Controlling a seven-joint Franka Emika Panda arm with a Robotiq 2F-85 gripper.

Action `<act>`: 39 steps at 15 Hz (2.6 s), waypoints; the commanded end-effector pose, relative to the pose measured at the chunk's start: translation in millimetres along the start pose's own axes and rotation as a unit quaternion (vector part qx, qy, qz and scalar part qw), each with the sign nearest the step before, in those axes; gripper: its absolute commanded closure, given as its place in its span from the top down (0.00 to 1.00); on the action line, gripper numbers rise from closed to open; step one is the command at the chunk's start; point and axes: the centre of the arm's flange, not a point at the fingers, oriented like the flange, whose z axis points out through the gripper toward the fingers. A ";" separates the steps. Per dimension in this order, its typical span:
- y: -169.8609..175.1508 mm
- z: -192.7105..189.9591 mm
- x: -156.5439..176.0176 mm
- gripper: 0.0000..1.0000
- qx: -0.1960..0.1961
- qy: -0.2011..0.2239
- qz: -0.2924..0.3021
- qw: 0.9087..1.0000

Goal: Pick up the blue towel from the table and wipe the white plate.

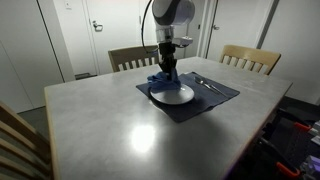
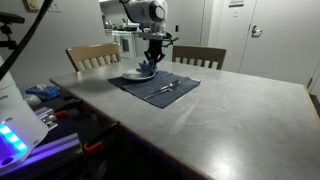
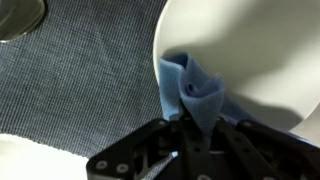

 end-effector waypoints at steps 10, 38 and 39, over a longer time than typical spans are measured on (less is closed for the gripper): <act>-15.5 17.5 -42.3 0.02 -0.012 -0.148 0.061 0.987; -6.5 4.7 -16.5 0.02 -0.041 -0.041 0.056 0.997; -7.3 7.7 -22.7 0.02 -0.050 -0.055 0.074 0.995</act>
